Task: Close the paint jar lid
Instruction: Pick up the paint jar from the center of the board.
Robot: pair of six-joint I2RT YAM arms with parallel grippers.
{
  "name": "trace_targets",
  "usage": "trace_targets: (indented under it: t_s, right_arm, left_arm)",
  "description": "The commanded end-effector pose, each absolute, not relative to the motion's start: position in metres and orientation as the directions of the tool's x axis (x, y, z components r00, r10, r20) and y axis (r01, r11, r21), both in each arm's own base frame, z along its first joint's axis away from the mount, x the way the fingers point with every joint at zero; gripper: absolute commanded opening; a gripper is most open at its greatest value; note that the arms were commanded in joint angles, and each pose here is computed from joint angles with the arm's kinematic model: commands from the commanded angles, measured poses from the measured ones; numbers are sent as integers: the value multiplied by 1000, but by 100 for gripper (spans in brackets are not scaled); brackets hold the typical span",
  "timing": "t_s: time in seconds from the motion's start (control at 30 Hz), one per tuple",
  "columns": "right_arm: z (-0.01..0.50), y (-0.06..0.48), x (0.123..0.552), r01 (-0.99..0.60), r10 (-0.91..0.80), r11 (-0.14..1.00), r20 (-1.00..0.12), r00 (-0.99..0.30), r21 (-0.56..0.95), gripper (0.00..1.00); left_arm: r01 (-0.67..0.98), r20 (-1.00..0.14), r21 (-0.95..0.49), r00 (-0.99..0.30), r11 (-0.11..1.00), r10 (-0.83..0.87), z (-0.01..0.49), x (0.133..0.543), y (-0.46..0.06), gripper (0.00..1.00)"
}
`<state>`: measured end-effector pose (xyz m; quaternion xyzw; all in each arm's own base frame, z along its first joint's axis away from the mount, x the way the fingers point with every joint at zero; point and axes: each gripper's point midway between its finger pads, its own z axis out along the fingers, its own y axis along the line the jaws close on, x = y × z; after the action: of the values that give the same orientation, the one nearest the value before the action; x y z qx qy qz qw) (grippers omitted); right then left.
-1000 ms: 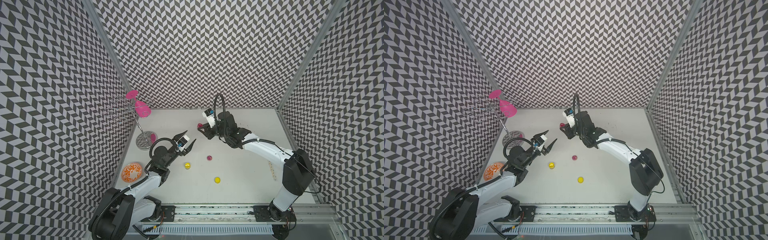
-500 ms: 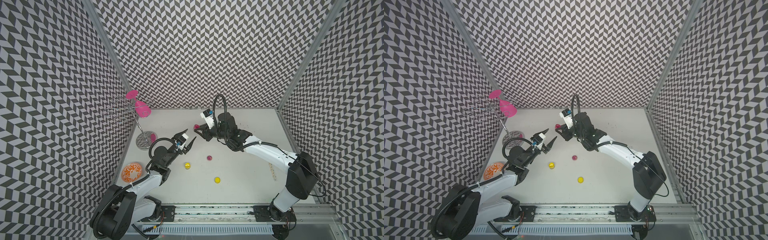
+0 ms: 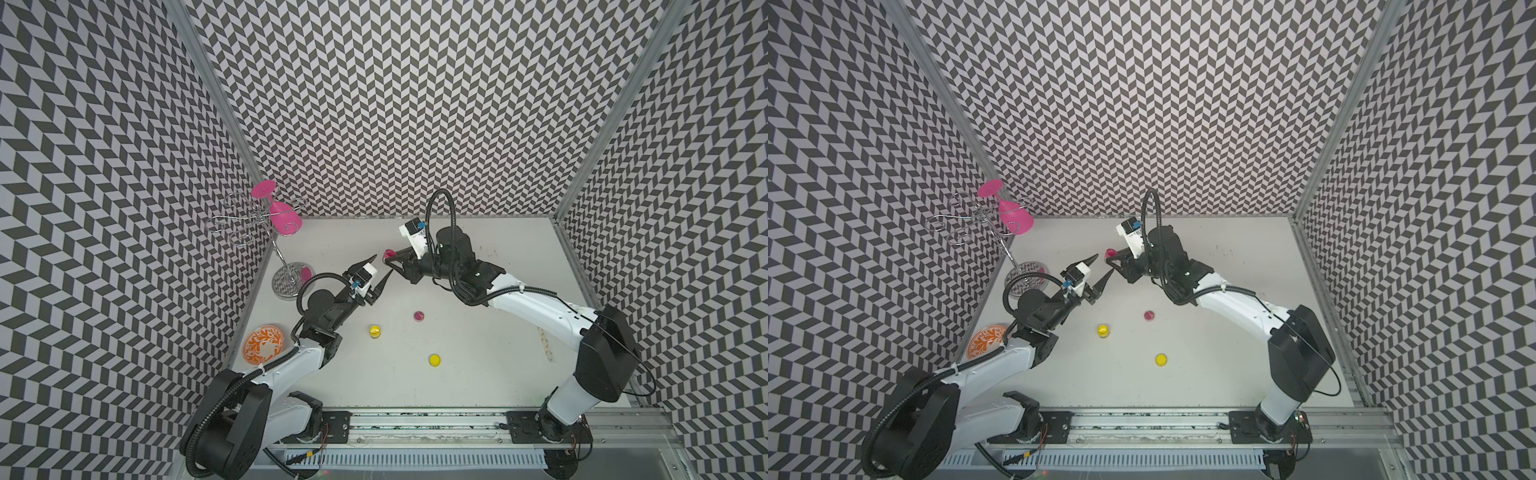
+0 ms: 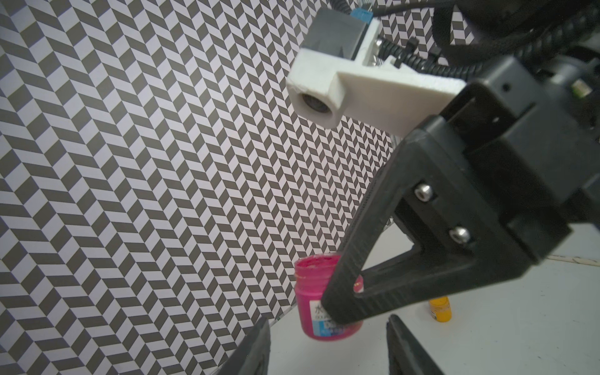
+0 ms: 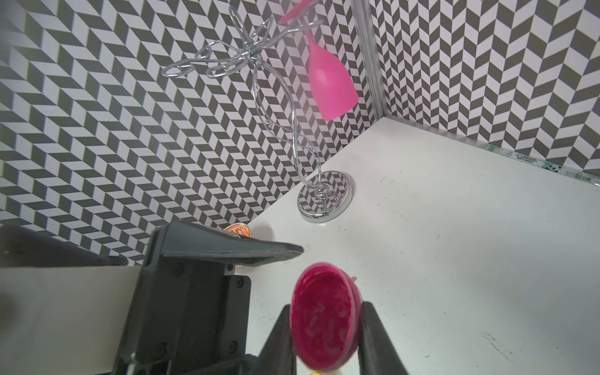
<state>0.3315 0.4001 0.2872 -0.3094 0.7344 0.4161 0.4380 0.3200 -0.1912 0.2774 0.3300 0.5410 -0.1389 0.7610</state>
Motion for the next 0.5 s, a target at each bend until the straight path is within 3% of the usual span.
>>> trace_targets:
  t_s: [0.0,0.47]
  right_arm:
    - [320,403,318,-854,-30,409,-931,-364,321,26]
    - [317,411,313,-858,-26,385,-926,-377,339,26]
  left_arm:
    - [569,-909,361,391,739,143,285,322,-195,57]
    - [537,-896,368,424,759,134,299,317,-189,51]
